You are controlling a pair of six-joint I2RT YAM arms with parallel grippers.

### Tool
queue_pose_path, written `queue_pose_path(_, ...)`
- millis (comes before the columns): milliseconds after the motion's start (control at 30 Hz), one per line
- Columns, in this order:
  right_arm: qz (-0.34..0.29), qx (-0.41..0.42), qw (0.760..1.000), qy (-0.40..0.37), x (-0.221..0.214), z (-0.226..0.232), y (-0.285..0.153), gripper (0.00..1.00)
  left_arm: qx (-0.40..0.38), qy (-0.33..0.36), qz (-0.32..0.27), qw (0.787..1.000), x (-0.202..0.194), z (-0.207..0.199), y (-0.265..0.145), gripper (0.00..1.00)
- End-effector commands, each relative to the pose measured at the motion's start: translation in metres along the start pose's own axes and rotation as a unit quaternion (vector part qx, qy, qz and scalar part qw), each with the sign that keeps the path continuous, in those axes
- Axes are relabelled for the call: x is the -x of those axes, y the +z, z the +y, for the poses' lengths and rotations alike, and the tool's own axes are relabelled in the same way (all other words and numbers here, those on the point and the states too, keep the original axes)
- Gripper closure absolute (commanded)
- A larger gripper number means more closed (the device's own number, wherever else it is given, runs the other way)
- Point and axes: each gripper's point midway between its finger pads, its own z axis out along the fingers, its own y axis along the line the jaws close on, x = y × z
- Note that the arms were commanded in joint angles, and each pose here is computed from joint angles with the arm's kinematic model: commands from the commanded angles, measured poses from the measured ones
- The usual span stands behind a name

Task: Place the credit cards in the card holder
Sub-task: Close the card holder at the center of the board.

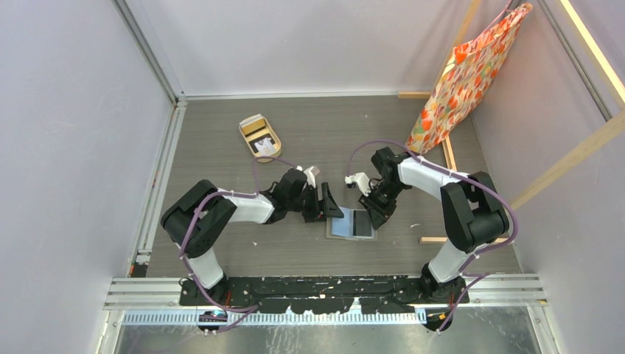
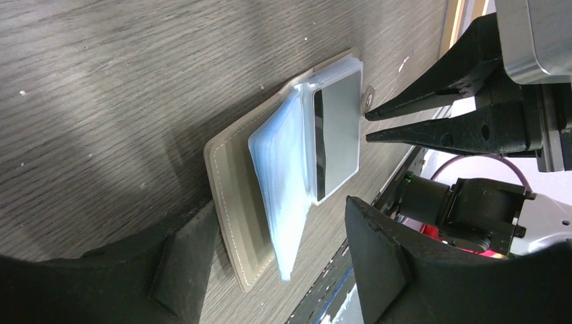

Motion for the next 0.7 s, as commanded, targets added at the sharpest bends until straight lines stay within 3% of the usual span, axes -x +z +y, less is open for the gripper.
queue_pose_path(0, -0.005, -0.015, 1.000, -0.006, 0.010, -0.007, -0.003, 0.76, 0.002, -0.012, 0.021, 1.000, -0.011, 0.007, 0.002, 0.33)
queue_pose_path(467, -0.016, -0.010, 1.000, -0.008, 0.017, -0.001, -0.010, 0.73, -0.043, -0.021, 0.001, 0.999, -0.004, -0.013, 0.000, 0.65)
queue_pose_path(667, -0.039, 0.002, 0.999, -0.023, 0.024, 0.010, -0.024, 0.66, -0.024, -0.017, 0.003, 1.000, -0.004, -0.008, -0.002, 0.90)
